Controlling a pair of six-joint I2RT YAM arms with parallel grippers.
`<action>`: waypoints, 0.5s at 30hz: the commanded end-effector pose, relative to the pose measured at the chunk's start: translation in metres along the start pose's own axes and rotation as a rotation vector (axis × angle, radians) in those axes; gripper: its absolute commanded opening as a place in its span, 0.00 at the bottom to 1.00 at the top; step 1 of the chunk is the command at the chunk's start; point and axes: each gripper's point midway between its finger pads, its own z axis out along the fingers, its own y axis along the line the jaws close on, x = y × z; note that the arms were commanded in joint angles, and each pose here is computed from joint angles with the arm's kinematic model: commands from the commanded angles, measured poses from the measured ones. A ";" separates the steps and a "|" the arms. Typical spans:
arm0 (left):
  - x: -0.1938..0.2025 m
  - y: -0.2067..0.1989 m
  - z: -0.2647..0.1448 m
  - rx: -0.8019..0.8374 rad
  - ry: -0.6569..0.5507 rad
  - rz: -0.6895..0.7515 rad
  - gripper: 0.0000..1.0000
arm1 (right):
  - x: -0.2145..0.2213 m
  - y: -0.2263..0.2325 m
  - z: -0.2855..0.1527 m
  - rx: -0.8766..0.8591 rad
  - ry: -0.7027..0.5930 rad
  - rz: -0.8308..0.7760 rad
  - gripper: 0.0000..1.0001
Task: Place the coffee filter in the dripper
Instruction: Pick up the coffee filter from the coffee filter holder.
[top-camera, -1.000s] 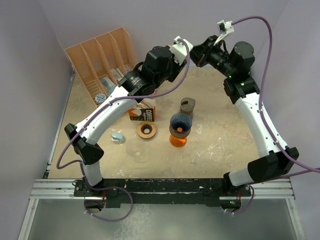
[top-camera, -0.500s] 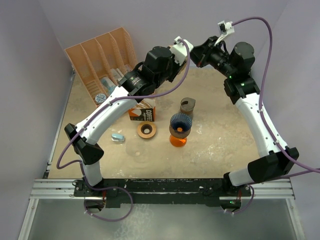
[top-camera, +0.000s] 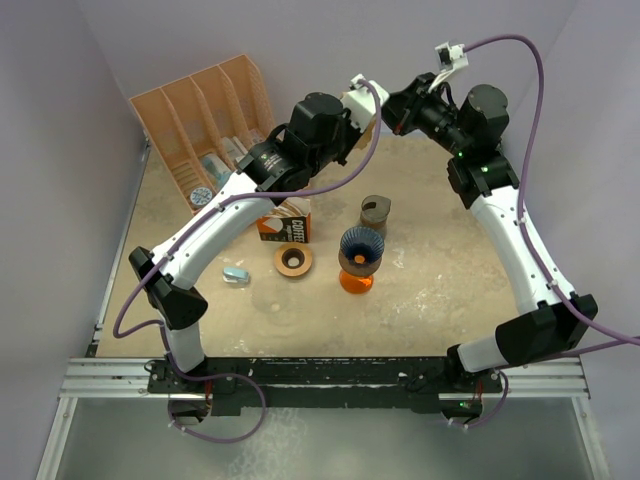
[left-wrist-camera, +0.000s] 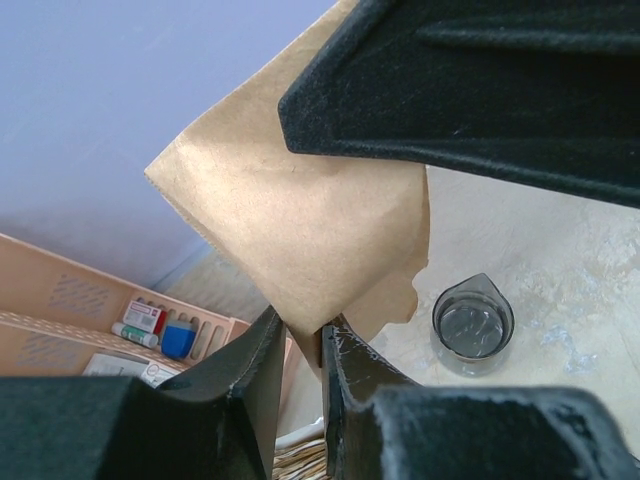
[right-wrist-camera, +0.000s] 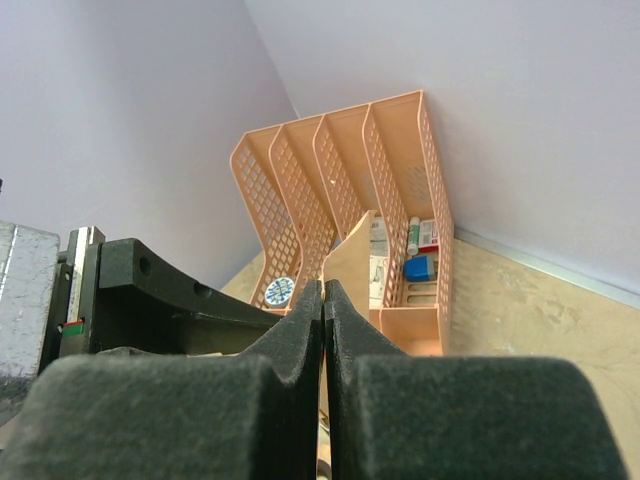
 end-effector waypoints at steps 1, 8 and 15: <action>-0.020 0.001 -0.005 0.008 -0.063 0.002 0.16 | -0.023 0.013 -0.009 -0.032 -0.068 -0.033 0.00; -0.019 0.000 -0.005 0.011 -0.061 0.012 0.09 | -0.021 0.013 -0.009 -0.036 -0.065 -0.028 0.00; -0.019 -0.001 -0.005 0.021 -0.060 0.017 0.03 | -0.020 0.012 -0.008 -0.038 -0.063 -0.027 0.00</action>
